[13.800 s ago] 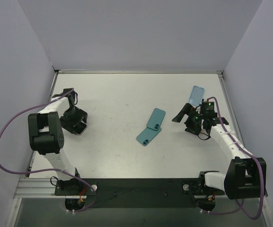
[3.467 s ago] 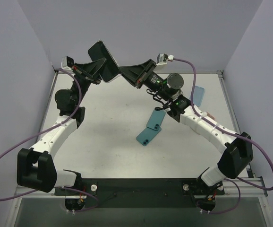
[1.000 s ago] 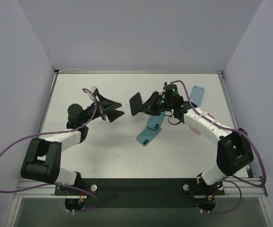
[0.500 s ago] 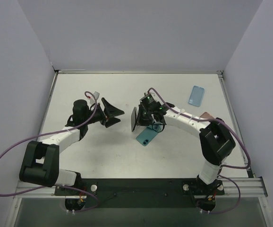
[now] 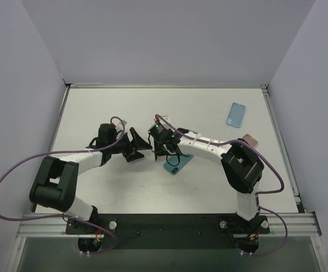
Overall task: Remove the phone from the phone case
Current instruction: Remove the phone case from the phone.
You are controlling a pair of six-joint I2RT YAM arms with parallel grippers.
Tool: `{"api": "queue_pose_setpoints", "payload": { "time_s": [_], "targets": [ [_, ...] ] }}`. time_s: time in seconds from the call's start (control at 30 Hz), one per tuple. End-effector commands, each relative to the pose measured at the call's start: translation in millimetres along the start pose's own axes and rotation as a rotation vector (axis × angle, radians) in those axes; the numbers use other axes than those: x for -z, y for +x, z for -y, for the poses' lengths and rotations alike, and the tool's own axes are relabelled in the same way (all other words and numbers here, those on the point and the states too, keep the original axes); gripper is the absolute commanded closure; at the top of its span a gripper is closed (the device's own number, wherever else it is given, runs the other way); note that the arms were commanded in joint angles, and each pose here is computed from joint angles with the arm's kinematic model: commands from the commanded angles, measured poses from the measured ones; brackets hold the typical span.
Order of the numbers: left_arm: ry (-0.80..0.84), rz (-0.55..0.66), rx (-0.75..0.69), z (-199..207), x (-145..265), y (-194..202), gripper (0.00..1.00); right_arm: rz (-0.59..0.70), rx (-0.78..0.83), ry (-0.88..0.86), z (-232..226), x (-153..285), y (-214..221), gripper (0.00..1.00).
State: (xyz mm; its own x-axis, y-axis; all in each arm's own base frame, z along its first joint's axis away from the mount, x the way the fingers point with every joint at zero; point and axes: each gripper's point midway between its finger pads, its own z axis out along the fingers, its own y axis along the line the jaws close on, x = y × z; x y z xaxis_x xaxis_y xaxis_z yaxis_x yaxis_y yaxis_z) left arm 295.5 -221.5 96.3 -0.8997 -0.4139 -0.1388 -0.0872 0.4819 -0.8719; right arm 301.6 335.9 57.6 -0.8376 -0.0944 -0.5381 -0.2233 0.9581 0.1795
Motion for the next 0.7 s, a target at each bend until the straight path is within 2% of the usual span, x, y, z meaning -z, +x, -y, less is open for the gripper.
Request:
{"api": "queue_pose_setpoints", "payload": {
  "time_s": [0.0,0.37,0.67],
  "targets": [
    [-0.039,0.016,-0.075,2,-6,-8,0.1,-0.037,0.066,0.063,4,-14,17,1.0],
    [-0.129,0.009,-0.082,-19,-11,-9,0.15,-0.088,0.055,-0.011,-10,-35,43,1.0],
    [-0.117,0.019,-0.09,-14,-13,-13,0.18,-0.139,0.035,-0.1,-28,-48,58,1.0]
  ]
}}
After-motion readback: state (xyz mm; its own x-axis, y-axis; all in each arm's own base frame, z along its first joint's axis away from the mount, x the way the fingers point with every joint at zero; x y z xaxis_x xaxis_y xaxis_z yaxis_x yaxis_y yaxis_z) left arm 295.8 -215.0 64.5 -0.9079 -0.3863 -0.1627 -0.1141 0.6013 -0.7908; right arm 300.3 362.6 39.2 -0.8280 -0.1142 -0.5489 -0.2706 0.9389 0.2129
